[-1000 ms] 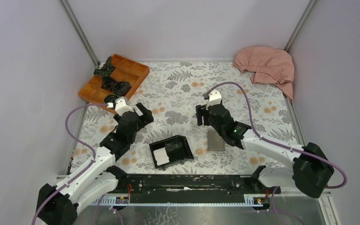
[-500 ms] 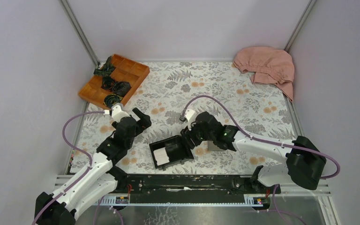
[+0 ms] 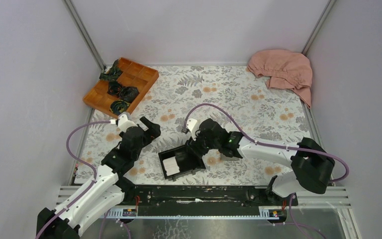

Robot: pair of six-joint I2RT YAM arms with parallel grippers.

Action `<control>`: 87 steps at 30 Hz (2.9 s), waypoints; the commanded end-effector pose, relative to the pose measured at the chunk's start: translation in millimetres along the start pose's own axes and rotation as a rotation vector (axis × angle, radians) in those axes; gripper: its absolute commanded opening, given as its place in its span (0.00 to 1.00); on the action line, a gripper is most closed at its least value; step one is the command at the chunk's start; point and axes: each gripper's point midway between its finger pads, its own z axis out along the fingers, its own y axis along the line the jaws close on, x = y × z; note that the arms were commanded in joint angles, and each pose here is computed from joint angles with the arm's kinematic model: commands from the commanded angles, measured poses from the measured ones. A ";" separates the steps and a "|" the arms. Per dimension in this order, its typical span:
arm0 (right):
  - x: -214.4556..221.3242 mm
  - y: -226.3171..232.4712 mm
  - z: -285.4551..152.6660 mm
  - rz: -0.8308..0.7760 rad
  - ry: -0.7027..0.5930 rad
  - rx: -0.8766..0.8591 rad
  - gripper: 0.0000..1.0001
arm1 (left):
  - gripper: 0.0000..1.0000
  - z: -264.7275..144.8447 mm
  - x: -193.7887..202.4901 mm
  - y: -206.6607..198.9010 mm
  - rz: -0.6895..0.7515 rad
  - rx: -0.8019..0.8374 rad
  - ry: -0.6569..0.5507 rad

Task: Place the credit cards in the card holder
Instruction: Move the storage box to the center of the board.

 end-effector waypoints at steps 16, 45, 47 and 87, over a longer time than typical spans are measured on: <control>-41.9 -14.9 29.5 -0.172 -0.061 0.038 0.60 | 1.00 -3.8 10.8 -2.1 -0.041 0.034 0.034; -20.6 -13.3 51.3 -0.191 -0.005 0.003 0.23 | 1.00 -1.1 16.8 5.0 -0.054 0.014 0.040; -20.8 -14.6 51.1 -0.184 -0.007 0.013 0.23 | 1.00 -0.7 17.5 6.0 -0.056 0.010 0.040; 3.6 -245.6 -15.2 0.444 -0.057 0.747 0.17 | 1.00 12.4 36.1 -1.5 0.021 0.032 0.101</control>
